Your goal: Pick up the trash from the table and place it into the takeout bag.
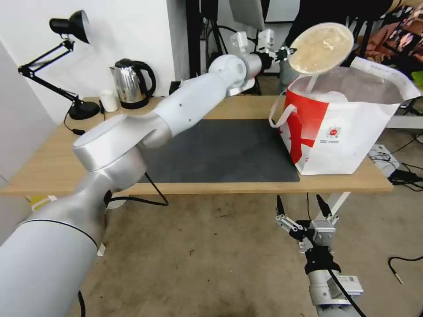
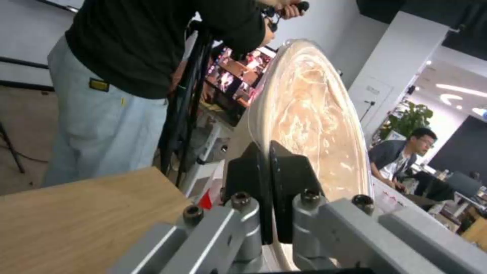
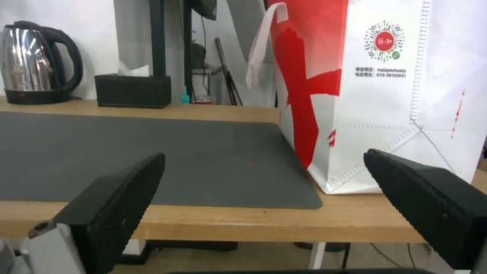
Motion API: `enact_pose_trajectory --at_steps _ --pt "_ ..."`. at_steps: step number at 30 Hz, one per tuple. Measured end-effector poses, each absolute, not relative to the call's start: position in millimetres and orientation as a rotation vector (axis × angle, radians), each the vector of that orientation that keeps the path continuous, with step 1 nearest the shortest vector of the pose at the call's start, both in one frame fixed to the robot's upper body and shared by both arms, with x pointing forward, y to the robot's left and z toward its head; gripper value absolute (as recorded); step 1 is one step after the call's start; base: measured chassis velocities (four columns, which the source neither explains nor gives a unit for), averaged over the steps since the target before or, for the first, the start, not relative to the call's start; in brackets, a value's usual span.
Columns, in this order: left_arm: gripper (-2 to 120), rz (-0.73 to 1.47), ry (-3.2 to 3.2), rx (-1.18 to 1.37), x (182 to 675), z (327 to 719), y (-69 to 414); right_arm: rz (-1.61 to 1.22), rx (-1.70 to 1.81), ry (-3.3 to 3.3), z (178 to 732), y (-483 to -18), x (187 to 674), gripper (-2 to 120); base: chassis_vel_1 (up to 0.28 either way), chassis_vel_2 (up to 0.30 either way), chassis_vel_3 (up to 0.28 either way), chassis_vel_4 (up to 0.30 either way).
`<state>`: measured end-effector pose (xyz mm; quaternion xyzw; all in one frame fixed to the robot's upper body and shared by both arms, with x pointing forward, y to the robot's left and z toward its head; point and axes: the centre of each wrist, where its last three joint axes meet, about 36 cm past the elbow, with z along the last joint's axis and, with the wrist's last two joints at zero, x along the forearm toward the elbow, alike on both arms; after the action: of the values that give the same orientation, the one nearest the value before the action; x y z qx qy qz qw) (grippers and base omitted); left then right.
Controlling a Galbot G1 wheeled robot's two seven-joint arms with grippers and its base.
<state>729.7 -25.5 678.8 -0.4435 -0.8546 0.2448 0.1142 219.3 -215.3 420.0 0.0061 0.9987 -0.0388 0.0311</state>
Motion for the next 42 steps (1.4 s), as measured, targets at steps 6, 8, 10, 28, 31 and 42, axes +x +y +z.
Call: enact_pose_trajectory --at_steps 6,8,10,28,31,42 --pt "0 0.75 -2.452 -1.393 729.1 669.3 -25.3 -0.12 0.019 3.077 420.0 -215.3 219.3 100 0.0 0.0 0.0 0.0" --pt "0 0.765 -2.426 -1.433 728.7 663.0 -25.1 -0.12 0.019 3.077 420.0 -215.3 219.3 100 0.0 0.0 0.0 0.0" --pt "0 0.768 -2.419 -1.44 728.5 660.7 -25.1 -0.12 0.019 3.077 420.0 -215.3 219.3 100 0.0 0.0 0.0 0.0" --pt "0 0.762 -2.351 -1.51 723.7 628.9 -28.1 -0.12 0.019 3.077 420.0 -215.3 219.3 100 0.0 0.0 0.0 0.0" --pt "0 0.756 -2.355 -1.502 725.0 626.3 -26.6 -0.12 0.019 3.077 420.0 -215.3 219.3 100 0.0 0.0 0.0 0.0" --pt "0 0.722 -2.399 -1.443 729.9 618.9 -20.4 -0.12 0.019 3.077 420.0 -215.3 219.3 100 0.0 0.0 0.0 0.0"
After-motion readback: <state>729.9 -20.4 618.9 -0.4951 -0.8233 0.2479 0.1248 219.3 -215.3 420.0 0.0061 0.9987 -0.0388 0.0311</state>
